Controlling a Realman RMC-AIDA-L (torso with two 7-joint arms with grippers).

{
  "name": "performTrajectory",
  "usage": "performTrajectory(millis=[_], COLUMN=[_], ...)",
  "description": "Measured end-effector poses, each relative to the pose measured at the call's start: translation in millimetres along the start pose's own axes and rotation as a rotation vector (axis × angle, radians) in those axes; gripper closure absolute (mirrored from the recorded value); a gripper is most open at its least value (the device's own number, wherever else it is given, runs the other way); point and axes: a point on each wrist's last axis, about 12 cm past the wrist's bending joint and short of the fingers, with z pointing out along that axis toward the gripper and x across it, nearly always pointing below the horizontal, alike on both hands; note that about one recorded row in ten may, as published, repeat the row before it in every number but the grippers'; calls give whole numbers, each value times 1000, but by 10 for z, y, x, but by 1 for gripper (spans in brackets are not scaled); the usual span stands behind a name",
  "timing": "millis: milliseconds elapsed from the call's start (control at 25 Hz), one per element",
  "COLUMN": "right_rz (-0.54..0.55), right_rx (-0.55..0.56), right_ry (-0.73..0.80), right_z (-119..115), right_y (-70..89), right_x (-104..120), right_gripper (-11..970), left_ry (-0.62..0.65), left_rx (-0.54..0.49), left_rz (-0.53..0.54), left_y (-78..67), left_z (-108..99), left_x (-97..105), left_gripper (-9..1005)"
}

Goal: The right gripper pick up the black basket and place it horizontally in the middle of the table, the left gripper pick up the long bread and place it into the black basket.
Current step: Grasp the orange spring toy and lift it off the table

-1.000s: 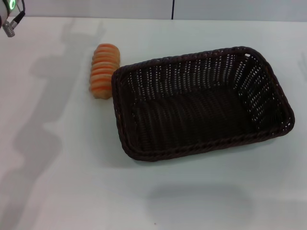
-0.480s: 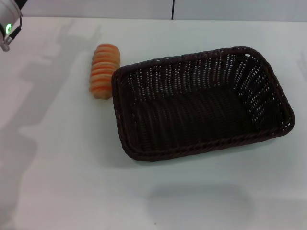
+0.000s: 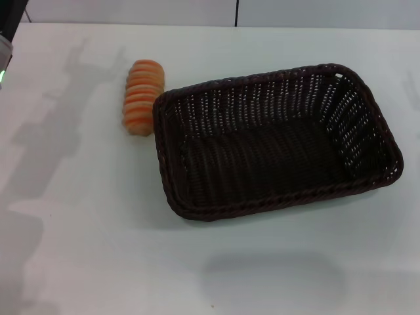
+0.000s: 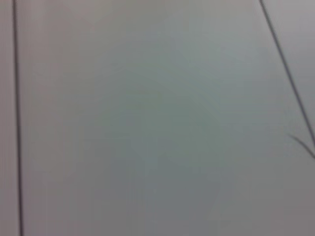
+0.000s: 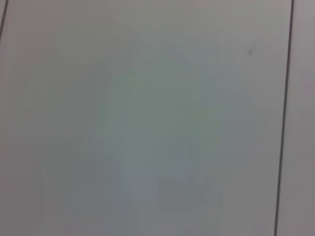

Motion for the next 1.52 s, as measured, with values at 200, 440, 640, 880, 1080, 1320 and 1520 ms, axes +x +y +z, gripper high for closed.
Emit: performTrajectory(millis=[200,440,640,880,1080,1320,1520], right_rz=[-1,-5,-6,-7,-7,-8,-9], right_rx=[-6,-8,-6,-6,-7,-2,-1], right_ry=[-6,-13,-15,-14,-15,-19,-18], right_z=[18,36,49,58,73,81,93], right_y=[17,16,8,7,10,-7,-10], right_x=[-16,-35,-41,-40,-39,-46,-37], right_gripper=[174,175,175,175,174,175,175], left_ry=[85,318,377,458,516,559,589], left_rx=[-71,-154,-206,-155,-101,-50,39], left_rz=[-64,-315,-478,-553,-533,-502,-447], left_y=[54,81,131,102,43,-70,-246], left_z=[12,148,211,354,473,539,576], left_x=[64,64,-45,-259,-493,-694,-765], left_gripper=[136,141,142,143,144,145,146])
